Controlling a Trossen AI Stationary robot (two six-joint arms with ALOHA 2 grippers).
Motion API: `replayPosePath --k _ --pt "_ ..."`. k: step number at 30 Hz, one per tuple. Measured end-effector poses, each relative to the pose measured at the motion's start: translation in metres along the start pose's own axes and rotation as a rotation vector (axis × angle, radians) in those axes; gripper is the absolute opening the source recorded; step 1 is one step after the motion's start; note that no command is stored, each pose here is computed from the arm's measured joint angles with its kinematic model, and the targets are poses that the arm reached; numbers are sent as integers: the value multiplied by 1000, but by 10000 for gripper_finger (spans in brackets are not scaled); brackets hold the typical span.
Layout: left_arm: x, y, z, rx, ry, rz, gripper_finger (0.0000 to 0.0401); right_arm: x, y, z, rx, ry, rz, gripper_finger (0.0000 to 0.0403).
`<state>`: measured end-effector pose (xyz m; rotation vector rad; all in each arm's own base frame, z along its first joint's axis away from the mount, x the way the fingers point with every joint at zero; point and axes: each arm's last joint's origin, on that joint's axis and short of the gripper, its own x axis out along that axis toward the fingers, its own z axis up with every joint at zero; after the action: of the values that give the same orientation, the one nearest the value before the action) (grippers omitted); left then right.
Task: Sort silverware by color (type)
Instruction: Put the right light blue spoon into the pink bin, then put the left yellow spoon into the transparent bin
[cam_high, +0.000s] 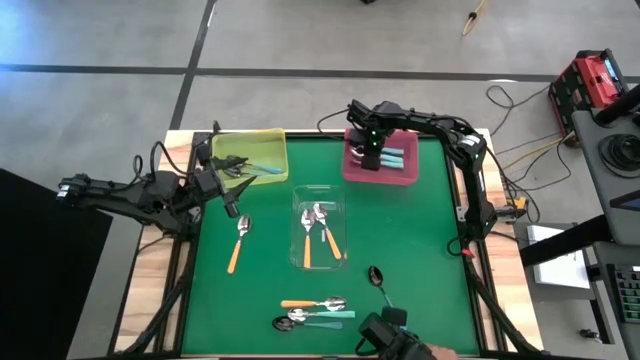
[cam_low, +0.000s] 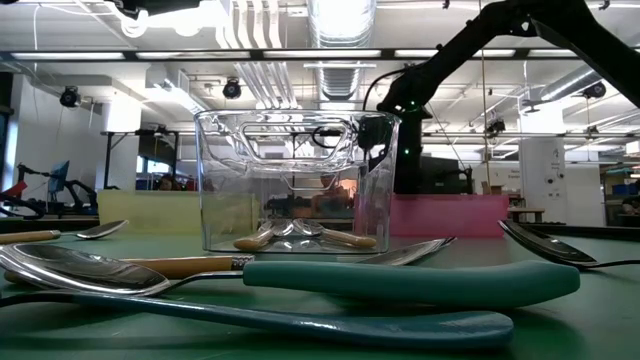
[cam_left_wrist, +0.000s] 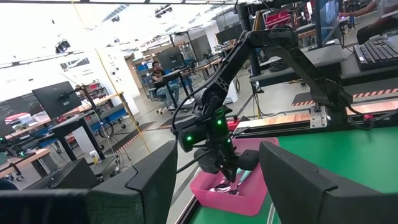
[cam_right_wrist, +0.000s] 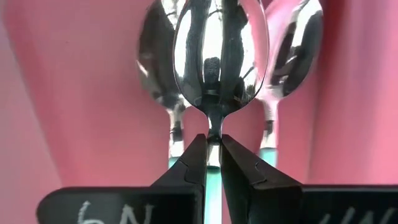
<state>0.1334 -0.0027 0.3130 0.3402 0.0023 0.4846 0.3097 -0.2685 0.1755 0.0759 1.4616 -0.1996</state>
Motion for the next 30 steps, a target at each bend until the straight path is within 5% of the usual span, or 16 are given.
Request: replayPosePath --k 30 --pt "0 0 0 0 0 0 210 0 0 1 16 -11 -3 51"
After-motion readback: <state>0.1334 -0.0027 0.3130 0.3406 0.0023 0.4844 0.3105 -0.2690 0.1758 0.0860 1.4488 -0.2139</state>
